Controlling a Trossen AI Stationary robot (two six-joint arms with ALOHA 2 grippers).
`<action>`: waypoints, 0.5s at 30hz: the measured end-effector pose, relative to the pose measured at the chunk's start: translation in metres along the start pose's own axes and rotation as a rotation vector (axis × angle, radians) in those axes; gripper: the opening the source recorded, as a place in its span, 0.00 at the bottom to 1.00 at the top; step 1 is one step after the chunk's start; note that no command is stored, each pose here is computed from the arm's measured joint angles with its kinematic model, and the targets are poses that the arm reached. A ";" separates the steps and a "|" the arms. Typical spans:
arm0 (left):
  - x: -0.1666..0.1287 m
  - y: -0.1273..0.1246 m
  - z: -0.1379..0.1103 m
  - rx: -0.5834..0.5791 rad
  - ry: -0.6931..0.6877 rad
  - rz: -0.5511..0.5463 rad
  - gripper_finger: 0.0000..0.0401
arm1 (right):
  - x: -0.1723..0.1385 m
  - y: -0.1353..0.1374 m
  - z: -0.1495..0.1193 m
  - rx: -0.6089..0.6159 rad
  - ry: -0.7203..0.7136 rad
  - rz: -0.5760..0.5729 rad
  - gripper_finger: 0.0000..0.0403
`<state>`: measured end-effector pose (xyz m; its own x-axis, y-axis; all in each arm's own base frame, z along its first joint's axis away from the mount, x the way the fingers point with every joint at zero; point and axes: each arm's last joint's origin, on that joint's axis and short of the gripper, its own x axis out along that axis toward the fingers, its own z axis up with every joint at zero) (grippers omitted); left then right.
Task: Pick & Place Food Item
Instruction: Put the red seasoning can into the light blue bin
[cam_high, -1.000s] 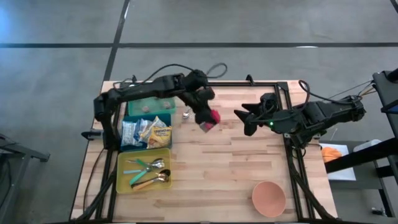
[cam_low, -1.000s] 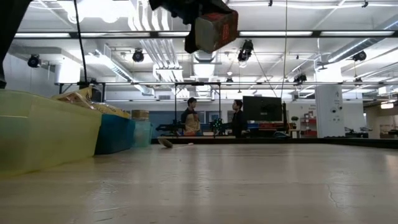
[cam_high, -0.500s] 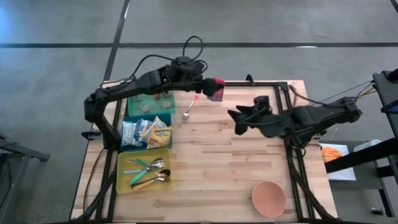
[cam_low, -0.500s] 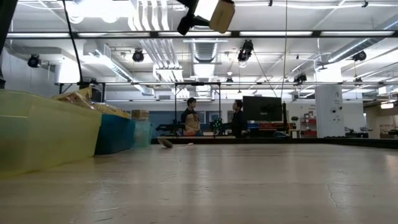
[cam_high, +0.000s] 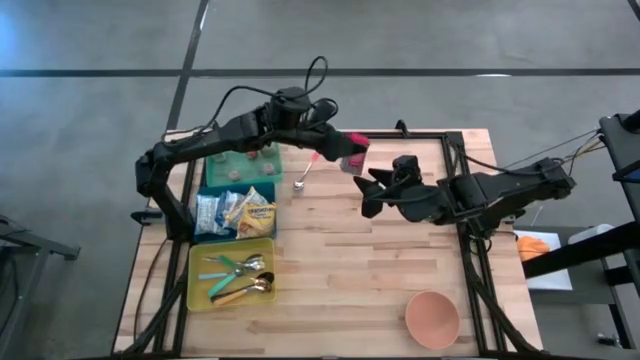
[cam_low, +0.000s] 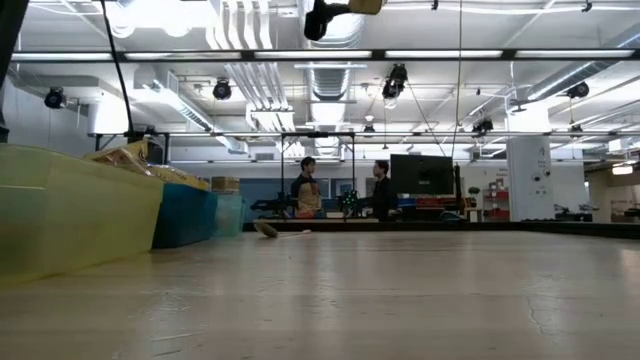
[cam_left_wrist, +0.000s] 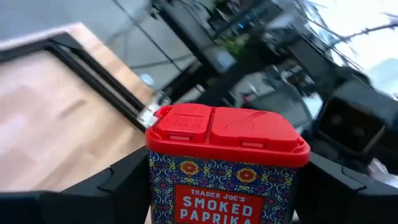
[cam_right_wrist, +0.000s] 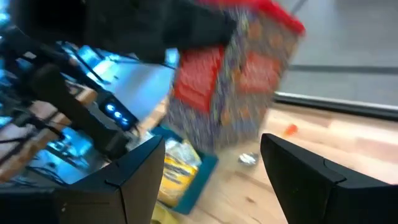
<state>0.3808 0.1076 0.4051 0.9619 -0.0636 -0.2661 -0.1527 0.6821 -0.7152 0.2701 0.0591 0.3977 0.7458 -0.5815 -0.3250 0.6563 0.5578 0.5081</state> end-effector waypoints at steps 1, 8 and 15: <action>0.000 -0.001 0.000 0.003 0.011 -0.019 0.76 | -0.001 0.002 0.001 -0.002 -0.012 0.016 0.65; -0.003 -0.005 0.001 0.032 0.036 -0.083 0.76 | -0.015 0.007 0.018 -0.030 -0.065 0.113 0.65; -0.005 -0.016 0.005 0.065 0.061 -0.260 0.76 | -0.021 0.008 0.022 -0.006 -0.032 0.177 0.65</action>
<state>0.3797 0.1007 0.4214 0.9510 -0.2853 -0.1192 0.1140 0.6821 -0.7224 0.2573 0.0632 0.4260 0.8459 -0.4925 -0.2048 0.5156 0.6569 0.5500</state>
